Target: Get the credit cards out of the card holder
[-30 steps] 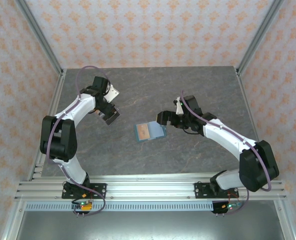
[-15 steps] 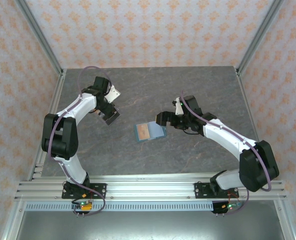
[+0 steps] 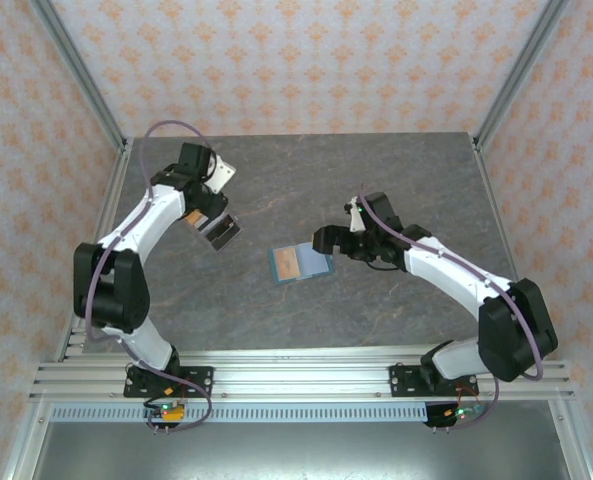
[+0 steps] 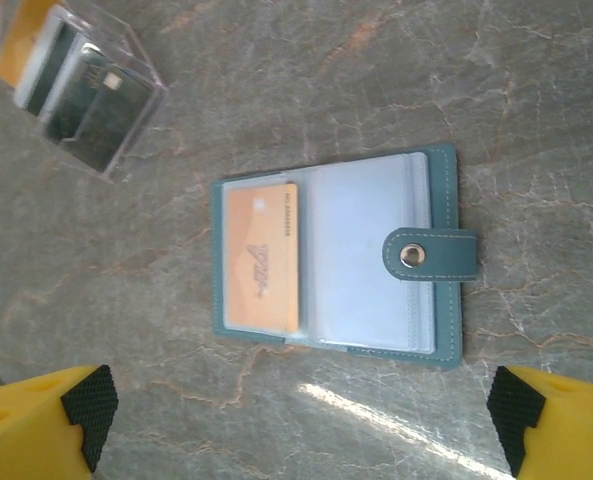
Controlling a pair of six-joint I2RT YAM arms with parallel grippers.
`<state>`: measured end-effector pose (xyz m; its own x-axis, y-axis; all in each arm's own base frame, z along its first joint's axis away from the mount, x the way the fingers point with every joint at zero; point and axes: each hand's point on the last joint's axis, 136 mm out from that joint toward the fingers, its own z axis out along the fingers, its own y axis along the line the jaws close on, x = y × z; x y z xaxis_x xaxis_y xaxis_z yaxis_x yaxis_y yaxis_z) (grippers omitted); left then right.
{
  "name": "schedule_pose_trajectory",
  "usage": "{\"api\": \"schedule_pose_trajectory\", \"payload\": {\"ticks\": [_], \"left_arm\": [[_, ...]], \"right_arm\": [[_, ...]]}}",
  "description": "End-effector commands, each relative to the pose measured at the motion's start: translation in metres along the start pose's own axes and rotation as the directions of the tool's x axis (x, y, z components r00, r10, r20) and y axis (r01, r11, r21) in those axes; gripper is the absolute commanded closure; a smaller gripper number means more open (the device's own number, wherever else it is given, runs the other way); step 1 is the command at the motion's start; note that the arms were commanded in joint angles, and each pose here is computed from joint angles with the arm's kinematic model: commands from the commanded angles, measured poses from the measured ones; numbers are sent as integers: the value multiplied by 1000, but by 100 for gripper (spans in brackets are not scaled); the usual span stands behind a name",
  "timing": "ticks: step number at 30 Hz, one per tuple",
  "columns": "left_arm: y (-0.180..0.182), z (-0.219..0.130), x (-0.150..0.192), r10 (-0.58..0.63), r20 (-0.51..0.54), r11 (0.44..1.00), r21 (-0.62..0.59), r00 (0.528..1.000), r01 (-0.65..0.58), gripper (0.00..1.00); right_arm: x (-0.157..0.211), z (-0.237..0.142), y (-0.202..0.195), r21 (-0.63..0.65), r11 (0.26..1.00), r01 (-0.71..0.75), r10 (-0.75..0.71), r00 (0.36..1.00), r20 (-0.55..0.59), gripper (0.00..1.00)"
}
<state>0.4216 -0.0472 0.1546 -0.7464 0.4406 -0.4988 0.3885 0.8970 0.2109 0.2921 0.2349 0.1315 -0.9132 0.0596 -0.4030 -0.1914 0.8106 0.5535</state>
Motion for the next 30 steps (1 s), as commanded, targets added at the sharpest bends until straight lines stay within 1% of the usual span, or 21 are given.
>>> {"api": "schedule_pose_trajectory", "payload": {"ticks": [1,4,6,8,11,12,13,14,17,20,23,26,30], "left_arm": [[12,-37,-11,-254,92,965,-42,963,259,55],[11,-51,-7,-402,166,911,-24,901,411,48],[11,-58,-1,-475,201,873,-13,857,487,40],[10,-63,9,-536,216,835,-6,816,551,36],[9,-65,27,-627,220,764,-13,748,645,32],[8,-65,34,-658,220,735,-16,720,677,31],[8,-64,40,-699,220,695,-17,681,719,29],[4,-63,44,-727,213,668,1,653,744,27],[-7,-60,52,-791,186,601,54,583,797,23],[-17,-57,59,-834,165,544,85,527,835,22],[-33,-52,66,-861,95,507,112,499,854,21],[-54,-44,71,-872,14,487,141,490,862,22],[-76,-35,77,-862,-40,496,140,506,857,23]], "right_arm": [[3,10,1,131,988,77,-76,997,-8,5],[13,25,6,225,963,151,-145,988,-44,11],[19,36,11,253,950,182,-170,983,-67,15],[25,50,16,284,934,218,-199,976,-93,19],[31,71,16,335,908,251,-217,967,-136,24],[33,78,17,341,904,257,-218,964,-150,25],[36,85,18,337,906,257,-211,963,-167,27],[38,91,17,335,907,254,-203,962,-180,29],[39,103,11,364,896,253,-193,962,-194,32],[38,108,0,409,872,269,-199,958,-208,34],[42,115,-9,434,855,285,-200,952,-231,39],[49,121,-17,443,845,300,-198,944,-263,44],[56,125,-25,449,838,310,-195,939,-283,50]]}}
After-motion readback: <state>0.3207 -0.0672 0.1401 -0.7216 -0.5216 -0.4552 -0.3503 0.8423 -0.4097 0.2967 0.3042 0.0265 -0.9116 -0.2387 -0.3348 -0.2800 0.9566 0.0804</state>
